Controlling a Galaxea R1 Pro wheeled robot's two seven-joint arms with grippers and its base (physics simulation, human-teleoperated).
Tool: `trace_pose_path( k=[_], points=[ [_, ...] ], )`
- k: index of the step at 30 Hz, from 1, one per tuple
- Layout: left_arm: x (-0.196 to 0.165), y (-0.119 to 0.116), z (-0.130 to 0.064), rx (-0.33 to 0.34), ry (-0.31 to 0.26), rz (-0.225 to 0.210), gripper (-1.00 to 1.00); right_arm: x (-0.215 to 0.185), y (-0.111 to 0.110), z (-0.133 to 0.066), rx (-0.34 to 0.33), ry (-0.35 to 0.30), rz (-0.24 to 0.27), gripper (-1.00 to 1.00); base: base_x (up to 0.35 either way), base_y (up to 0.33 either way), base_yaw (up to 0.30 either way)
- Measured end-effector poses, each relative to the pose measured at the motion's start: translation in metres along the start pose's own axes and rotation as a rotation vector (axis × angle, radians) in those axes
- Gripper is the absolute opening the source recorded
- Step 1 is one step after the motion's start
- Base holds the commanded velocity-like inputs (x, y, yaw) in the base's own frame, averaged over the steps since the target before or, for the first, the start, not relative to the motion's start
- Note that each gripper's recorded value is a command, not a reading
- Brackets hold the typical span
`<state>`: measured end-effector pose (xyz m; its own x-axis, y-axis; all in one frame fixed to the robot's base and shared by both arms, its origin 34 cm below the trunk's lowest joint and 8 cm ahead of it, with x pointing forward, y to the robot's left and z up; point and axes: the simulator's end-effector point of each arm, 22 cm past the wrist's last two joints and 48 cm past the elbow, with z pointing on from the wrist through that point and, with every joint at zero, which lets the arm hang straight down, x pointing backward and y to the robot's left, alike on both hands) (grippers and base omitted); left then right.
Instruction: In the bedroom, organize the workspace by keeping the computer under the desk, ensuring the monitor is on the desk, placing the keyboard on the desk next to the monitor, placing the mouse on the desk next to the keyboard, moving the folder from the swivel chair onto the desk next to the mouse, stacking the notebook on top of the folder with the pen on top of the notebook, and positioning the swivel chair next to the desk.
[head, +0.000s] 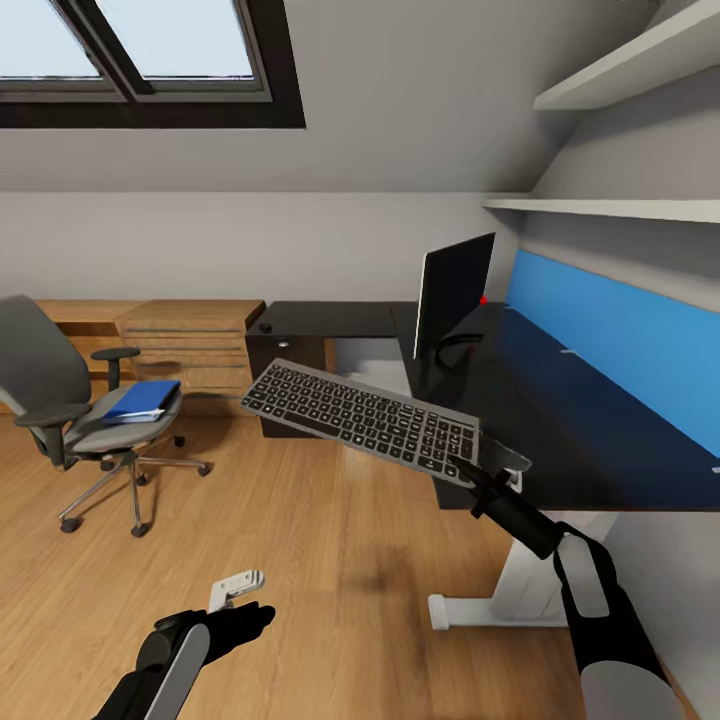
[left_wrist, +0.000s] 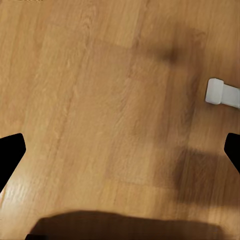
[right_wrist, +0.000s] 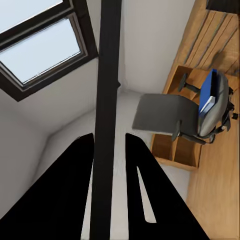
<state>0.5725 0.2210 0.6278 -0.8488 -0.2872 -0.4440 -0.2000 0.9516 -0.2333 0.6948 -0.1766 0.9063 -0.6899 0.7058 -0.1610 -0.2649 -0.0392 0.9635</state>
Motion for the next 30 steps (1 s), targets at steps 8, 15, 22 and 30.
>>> trace_pose_path(
  k=[8, 15, 22, 30],
  points=[
    [0.003, -0.011, -0.008, 0.008, 0.022, -0.003, 1.00, 0.028, -0.019, 0.050, 0.107, -0.038, 0.045, -1.00, 0.000, 0.000, 0.000],
    [0.001, -0.020, -0.016, 0.015, 0.027, -0.008, 1.00, 0.029, -0.040, 0.061, 0.194, -0.087, 0.008, -1.00, 0.000, 0.000, 0.000],
    [0.001, -0.022, -0.016, 0.019, 0.028, -0.010, 1.00, 0.049, -0.040, 0.067, 0.190, -0.017, 0.046, -1.00, 0.008, 0.034, 0.000],
    [-0.012, -0.022, -0.016, 0.020, -0.033, -0.030, 1.00, 0.056, -0.038, 0.067, 0.180, 0.010, 0.067, -1.00, 0.099, 0.245, 0.000]
  ],
)
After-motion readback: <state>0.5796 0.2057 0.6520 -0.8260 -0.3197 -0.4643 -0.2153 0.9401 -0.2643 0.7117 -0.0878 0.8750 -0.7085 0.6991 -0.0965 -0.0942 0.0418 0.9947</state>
